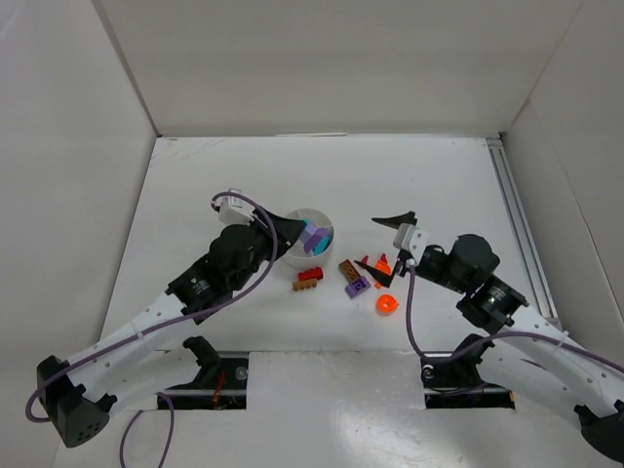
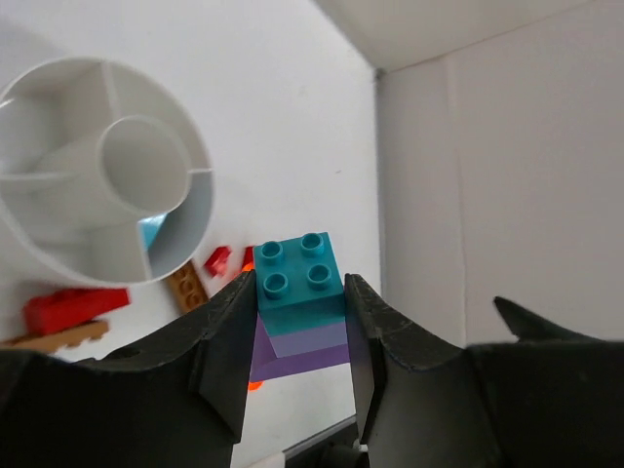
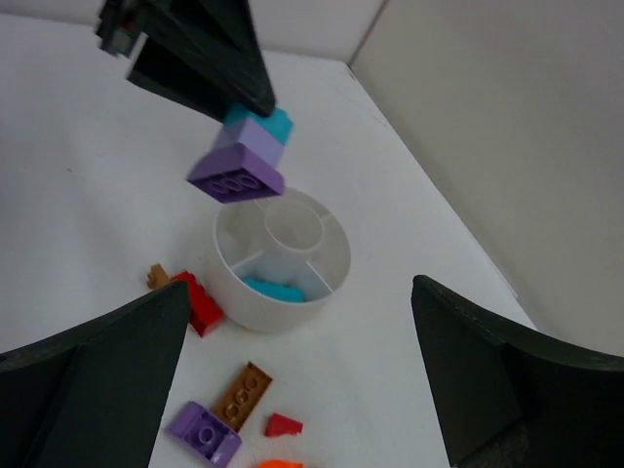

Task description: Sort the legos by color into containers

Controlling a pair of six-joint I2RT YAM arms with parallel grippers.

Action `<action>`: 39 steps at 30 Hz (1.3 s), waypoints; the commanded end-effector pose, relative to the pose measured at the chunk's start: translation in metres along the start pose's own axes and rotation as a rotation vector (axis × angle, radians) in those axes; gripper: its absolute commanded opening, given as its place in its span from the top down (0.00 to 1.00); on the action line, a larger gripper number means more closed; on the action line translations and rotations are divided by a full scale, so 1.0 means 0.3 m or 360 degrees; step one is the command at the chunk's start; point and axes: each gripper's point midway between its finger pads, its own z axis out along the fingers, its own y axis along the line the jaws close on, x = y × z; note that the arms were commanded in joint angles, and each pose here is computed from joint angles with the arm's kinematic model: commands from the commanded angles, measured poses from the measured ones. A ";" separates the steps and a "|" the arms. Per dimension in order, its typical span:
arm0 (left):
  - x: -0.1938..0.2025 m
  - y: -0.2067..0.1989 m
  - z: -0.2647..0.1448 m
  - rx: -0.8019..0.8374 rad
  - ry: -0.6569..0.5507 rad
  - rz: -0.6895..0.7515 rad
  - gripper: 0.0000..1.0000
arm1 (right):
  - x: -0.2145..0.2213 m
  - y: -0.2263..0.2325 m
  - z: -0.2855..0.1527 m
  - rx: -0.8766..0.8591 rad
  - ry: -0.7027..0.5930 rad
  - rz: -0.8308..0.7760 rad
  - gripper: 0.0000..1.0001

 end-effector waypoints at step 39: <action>-0.069 -0.472 -0.201 0.1129 -0.0188 -0.0003 0.85 | -0.419 -0.044 0.201 -0.0195 -0.0906 0.0477 0.21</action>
